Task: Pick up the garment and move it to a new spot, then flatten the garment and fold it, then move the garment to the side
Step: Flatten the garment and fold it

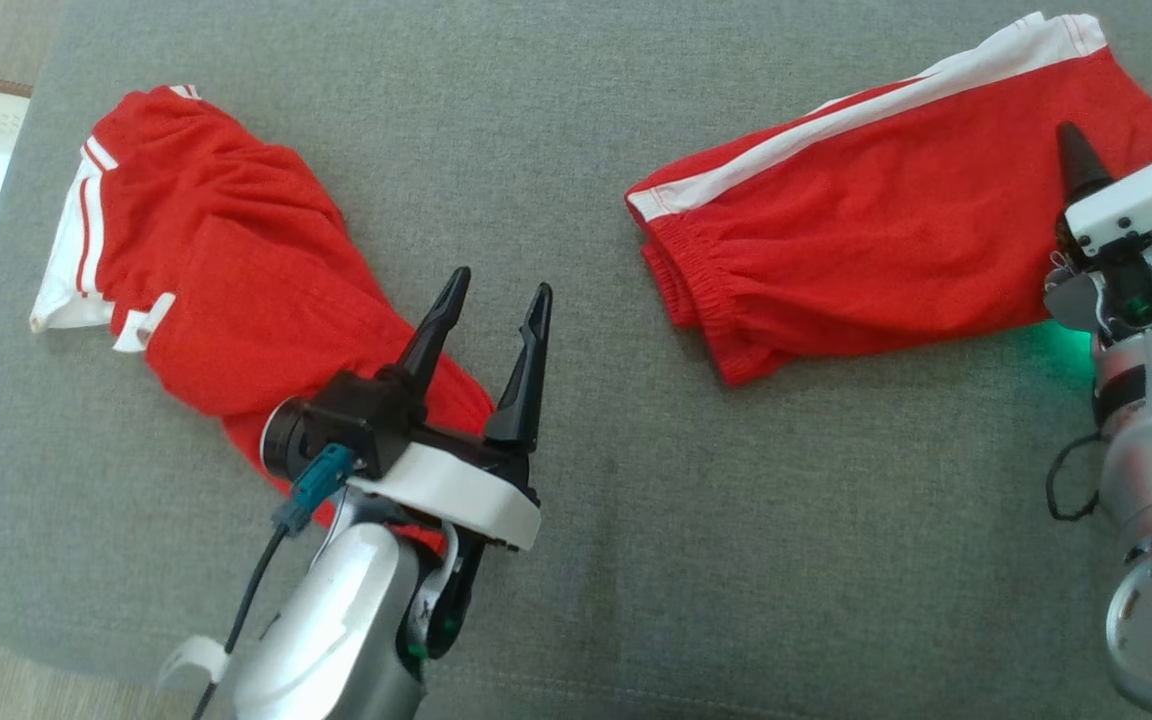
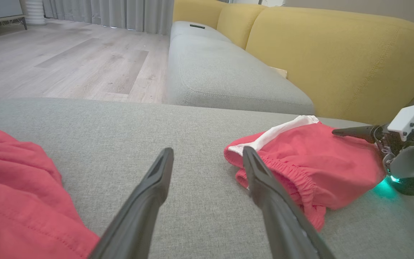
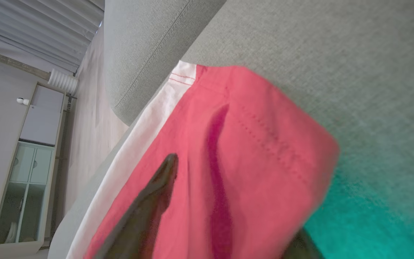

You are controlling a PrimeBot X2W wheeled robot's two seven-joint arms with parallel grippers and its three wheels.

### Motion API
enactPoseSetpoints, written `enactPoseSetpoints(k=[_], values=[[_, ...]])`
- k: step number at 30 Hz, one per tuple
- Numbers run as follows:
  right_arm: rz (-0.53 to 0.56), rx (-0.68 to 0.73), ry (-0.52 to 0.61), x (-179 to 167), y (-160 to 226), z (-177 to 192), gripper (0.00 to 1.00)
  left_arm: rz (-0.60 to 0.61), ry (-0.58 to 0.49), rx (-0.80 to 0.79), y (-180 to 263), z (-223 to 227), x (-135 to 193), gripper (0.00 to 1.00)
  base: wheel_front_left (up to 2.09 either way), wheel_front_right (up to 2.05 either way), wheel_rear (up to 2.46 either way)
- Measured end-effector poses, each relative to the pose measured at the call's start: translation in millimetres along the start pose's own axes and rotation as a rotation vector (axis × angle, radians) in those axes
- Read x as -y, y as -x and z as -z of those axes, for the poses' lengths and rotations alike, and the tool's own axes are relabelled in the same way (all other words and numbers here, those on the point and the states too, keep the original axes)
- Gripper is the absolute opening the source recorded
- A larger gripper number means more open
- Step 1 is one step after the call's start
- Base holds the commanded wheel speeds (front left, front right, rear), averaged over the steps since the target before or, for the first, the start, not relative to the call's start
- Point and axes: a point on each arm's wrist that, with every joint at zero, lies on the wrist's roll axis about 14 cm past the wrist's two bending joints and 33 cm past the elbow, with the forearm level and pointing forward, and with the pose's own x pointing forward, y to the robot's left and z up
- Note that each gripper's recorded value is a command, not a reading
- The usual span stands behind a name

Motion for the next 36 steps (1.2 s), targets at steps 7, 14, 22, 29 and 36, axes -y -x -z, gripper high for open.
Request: enactPoseSetpoints(k=[7,14,22,29,36], values=[[-0.002,0.072,0.005,-2,6,-10,0.00,0.008,0.015,0.012,-2,-4,4,1.00,0.00,0.00,0.00],[0.040,0.206,-0.027,28,35,-22,0.00,0.048,0.030,0.039,-5,-13,18,1.00,0.00,0.00,0.00],[0.125,0.353,-0.052,80,86,-37,0.00,0.100,0.034,0.073,-4,-26,37,1.00,0.00,0.00,0.00],[0.159,0.437,-0.059,97,107,-56,0.00,0.099,0.040,0.065,5,-23,38,1.00,0.00,0.00,0.00],[0.143,0.444,-0.012,85,105,-63,0.00,0.069,0.036,0.063,9,-23,28,1.00,0.00,0.00,0.00]])
